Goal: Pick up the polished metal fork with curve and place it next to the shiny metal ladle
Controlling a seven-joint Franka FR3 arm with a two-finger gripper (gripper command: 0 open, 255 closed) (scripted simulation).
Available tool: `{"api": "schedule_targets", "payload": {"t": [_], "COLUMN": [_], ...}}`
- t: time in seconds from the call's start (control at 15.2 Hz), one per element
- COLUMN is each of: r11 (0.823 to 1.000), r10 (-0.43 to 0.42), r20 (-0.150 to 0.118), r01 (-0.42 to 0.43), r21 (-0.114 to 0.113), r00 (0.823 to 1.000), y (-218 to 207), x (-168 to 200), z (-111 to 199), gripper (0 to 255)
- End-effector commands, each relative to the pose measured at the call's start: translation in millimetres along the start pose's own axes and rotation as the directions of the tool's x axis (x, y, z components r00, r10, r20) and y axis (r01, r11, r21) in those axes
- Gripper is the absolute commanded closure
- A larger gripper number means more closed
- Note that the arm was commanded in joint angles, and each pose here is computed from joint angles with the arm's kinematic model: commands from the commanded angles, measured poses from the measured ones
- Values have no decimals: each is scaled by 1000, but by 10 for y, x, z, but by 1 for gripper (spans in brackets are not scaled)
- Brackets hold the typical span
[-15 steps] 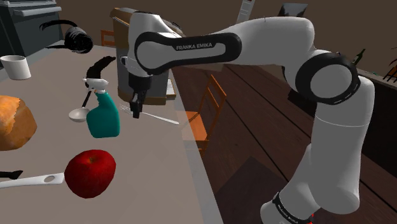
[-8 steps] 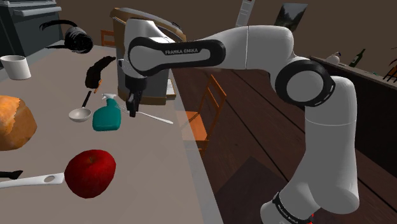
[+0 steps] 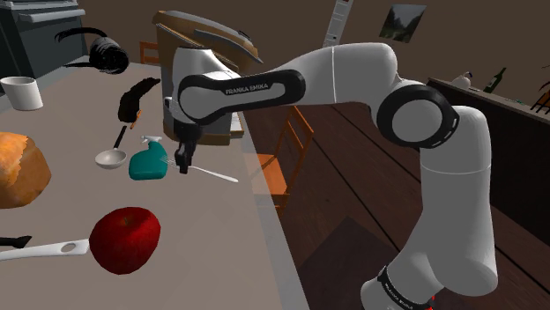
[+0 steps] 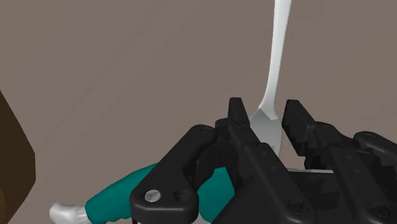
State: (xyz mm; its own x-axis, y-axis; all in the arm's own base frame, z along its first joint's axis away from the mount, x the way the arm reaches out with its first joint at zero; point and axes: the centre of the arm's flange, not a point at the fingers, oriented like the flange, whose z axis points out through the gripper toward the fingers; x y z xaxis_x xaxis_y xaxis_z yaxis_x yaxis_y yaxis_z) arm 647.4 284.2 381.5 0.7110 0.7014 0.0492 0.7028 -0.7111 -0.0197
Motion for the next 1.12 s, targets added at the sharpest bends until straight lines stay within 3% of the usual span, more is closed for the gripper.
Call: {"api": "schedule_targets", "payload": {"t": [0.0, 0.26, 0.79, 0.86, 1.06], "r11": [1000, 1000, 1000, 1000, 1000], "r10": [0, 0, 0, 0, 0], "r20": [0, 0, 0, 0, 0], "r01": [0, 0, 0, 0, 0], "r21": [0, 0, 0, 0, 0], "r00": [1000, 1000, 1000, 1000, 1000], "y": [23, 28, 28, 28, 28], "x": [1, -11, -11, -11, -11], "z": [112, 363, 362, 362, 362], "gripper": [255, 255, 255, 0, 0]}}
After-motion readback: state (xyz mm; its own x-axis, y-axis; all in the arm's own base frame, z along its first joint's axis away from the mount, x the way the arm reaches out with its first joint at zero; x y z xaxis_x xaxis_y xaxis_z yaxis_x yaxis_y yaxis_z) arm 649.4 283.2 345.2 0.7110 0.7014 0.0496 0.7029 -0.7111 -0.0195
